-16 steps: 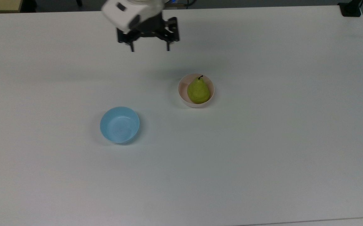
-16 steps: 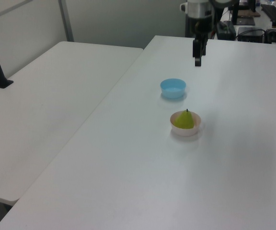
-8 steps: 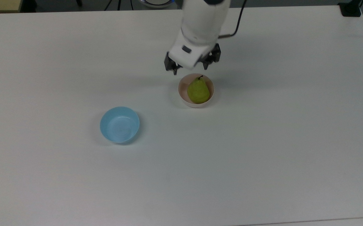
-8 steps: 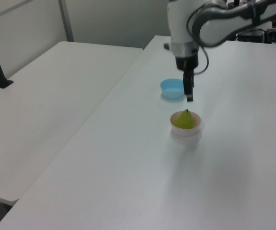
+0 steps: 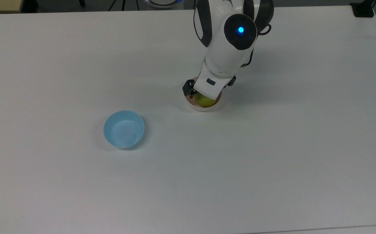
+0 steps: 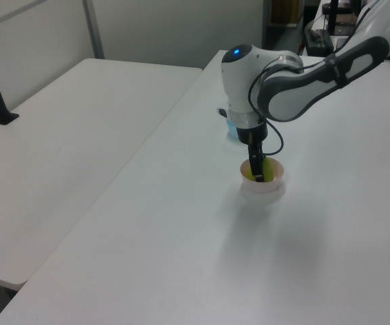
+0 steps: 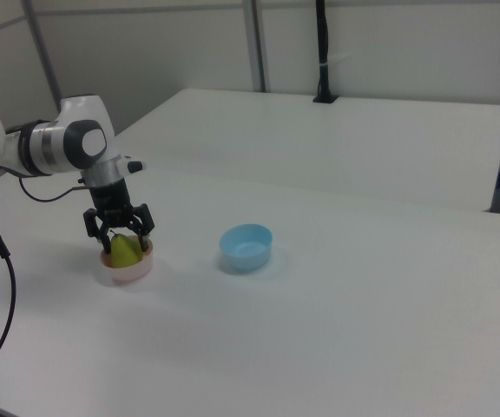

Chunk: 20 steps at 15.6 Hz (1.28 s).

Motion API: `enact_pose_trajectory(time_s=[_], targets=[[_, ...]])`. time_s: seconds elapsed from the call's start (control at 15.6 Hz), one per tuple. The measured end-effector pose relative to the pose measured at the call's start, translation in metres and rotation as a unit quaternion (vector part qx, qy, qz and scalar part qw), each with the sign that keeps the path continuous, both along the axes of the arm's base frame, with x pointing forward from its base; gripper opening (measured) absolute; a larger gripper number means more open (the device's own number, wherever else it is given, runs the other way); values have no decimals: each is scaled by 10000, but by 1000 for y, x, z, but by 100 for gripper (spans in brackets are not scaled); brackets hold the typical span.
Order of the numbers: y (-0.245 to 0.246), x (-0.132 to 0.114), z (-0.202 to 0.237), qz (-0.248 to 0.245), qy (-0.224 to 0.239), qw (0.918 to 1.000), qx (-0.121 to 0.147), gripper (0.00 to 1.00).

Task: Pick up a pear from the bowl
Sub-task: 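Lower the gripper onto the pear and close it around the pear, then lift the pear out of the pink bowl and carry it aside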

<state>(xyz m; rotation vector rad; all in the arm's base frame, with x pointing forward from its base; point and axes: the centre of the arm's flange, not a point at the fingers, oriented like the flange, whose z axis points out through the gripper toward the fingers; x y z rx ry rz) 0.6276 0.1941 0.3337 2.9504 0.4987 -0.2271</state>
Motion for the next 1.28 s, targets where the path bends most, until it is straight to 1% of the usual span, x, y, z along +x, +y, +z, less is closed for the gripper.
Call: enact_pose_trajectory(time_s=[0.13, 0.19, 0.26, 0.32, 0.39, 0.45, 0.71, 0.83, 0.96, 1.09, 1.16, 1.28], targets=[[-1, 0, -4, 55, 7, 9999, -96, 94], [-2, 0, -4, 74, 4, 9999, -128, 91], [-2, 1, -5, 90, 1, 9998, -152, 91], [-2, 1, -5, 102, -2, 9998, -164, 84], [-2, 1, -4, 112, -12, 9998, -169, 67], [-2, 1, -3, 149, -11, 9998, -165, 66], [-2, 2, 0, 251, -18, 9996, -142, 66], [-3, 2, 16, 277, -112, 9995, -91, 66], [-12, -2, 43, 342, -71, 9994, -34, 66], [-33, -7, 73, 376, 23, 9992, 106, 66], [-57, -10, 91, 374, 136, 9990, 187, 66], [-95, -12, 102, 345, 307, 9986, 246, 66]])
